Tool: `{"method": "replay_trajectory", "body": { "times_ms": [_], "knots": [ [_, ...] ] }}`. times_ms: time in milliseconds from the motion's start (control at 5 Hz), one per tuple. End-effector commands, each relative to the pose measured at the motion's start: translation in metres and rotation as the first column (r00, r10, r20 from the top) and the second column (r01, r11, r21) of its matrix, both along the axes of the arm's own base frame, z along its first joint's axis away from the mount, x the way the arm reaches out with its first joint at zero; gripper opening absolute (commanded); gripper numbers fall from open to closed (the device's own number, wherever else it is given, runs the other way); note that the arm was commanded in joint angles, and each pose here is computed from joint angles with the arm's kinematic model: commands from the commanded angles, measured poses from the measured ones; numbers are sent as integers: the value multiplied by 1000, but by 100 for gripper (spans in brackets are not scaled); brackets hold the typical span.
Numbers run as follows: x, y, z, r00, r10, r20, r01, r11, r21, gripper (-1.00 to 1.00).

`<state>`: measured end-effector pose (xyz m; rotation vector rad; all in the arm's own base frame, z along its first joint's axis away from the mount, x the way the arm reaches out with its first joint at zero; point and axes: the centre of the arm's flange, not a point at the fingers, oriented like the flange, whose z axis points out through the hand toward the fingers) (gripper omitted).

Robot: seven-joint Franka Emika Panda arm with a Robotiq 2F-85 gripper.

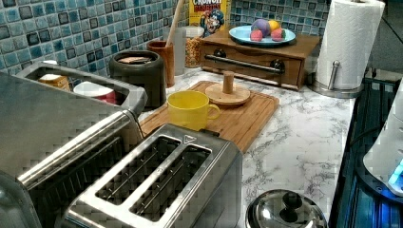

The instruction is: Open the lid of the tea container.

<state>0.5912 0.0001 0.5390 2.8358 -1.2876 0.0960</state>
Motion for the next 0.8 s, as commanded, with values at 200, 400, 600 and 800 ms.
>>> {"method": "replay_trajectory", "body": {
  "times_ms": [200,400,600,800],
  "knots": [
    [-2,7,-11,1000,-21,0,21,999,-49,-100],
    [-10,-3,-28,999,-45,-26,44,998,-47,-100],
    [-20,-24,-51,993,-104,-51,100,993,-66,-100],
    [-36,-54,-78,983,-160,-85,156,987,-50,-100]
  ]
}}
